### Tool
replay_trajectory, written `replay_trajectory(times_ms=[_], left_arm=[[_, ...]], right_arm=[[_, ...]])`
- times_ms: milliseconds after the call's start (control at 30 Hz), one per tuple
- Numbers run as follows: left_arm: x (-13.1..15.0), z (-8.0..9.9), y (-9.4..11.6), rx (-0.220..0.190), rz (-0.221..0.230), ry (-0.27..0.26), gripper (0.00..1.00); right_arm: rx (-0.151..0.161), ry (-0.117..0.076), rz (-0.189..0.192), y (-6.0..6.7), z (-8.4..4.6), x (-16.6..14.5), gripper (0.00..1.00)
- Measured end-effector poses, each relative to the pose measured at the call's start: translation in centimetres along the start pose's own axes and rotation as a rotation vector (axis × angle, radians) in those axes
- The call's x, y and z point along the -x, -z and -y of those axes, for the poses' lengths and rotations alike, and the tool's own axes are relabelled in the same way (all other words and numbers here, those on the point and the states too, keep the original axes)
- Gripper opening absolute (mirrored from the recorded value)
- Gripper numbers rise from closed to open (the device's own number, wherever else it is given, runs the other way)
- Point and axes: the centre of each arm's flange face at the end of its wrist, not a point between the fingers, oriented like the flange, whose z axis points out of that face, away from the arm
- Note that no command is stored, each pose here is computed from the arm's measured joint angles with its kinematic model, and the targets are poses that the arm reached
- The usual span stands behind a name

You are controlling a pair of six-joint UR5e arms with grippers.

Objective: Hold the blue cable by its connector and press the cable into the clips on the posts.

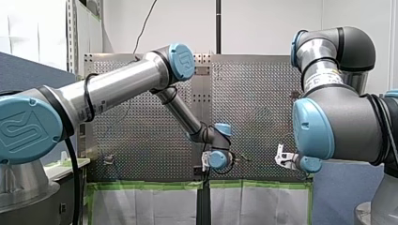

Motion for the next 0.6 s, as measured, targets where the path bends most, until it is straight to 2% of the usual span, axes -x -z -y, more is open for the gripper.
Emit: replay_trajectory(times_ms=[167,600], left_arm=[[-1.1,-0.1,-0.7,0.003,-0.020,-0.005,0.00],[0.2,-1.0,-2.6,0.026,-0.015,-0.018,0.00]], right_arm=[[-0.006,0.000,-0.009,-0.5,0.2,-0.4,0.01],[-0.008,-0.004,-0.031,-1.3,0.3,-1.2,0.01]])
